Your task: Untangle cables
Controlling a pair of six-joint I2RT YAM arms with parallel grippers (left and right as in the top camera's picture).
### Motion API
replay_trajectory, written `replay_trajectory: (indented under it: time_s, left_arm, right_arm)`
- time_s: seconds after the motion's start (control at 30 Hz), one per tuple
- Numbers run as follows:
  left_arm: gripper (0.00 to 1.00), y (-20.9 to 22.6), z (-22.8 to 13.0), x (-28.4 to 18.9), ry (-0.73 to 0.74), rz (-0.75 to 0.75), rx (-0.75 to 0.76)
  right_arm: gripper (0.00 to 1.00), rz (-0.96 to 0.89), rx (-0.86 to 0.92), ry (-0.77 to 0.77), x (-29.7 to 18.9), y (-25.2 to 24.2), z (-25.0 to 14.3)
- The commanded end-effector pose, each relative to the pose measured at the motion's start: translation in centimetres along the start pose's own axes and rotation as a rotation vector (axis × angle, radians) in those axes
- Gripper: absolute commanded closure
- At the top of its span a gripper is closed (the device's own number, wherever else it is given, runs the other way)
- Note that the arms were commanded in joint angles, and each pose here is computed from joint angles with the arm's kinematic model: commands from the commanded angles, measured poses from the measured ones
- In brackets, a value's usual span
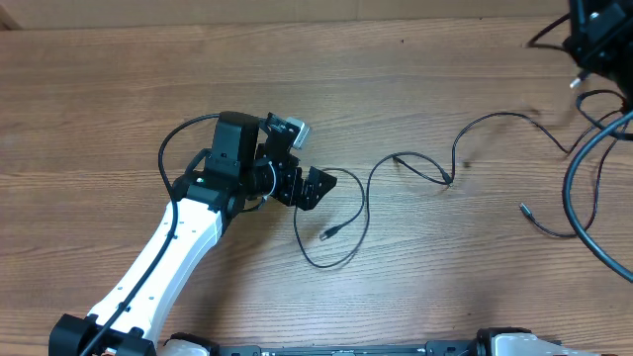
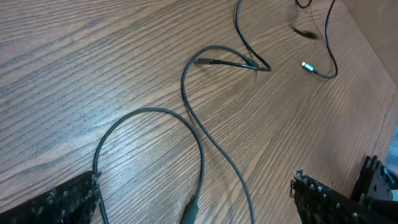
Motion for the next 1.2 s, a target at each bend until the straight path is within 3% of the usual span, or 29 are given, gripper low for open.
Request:
replay_trajectory:
  time_s: [0.0, 0.27, 0.53, 0.7, 0.97, 1.17]
  left_arm:
    - [0.00, -0.5, 0.9, -0.8, -0.033, -0.005, 0.037]
    - [0.00, -0.5, 0.9, -0.8, -0.033, -0.004, 0.038]
    - [0.00, -0.5, 1.0, -0.8, -0.036, -0.003, 0.039]
    - [0.00, -0.5, 1.1, -0.8, -0.041, -0.004, 0.042]
    - [0.00, -0.5, 1.1, -0.8, -0.040, -0.005, 0.034]
    - [0.00, -0.5, 1.2, -0.8, -0.047, -0.006, 0.023]
  right_arm:
    - [0.96, -0.167, -0.054, -0.095, -0.8, -1.6, 1.4]
    - [0.96, -0.616, -0.085, -0.217, -3.1, -7.4, 3.0]
    - [0.96, -0.912, -0.065, -0.146, -4.1, -16.4, 3.8]
    - [0.96, -0.975, 0.058, -0.091, -5.2, -22.2, 3.6]
    - [0.96, -1.234, 0.272, -0.114, -10.2, -31.5, 3.1]
    - [0.96, -1.244, 0.384, 0.018, -8.8, -37.8, 0.6]
Point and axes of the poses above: each gripper's point midway between its finger pads, its own x axis out along the fingers, its own y axis along the line the jaws close on, z = x × y, the point moved 6 cm from there along -x, back along the fingers, and after that the axes turned 7 degrees about -x, right-handed, at the moved point
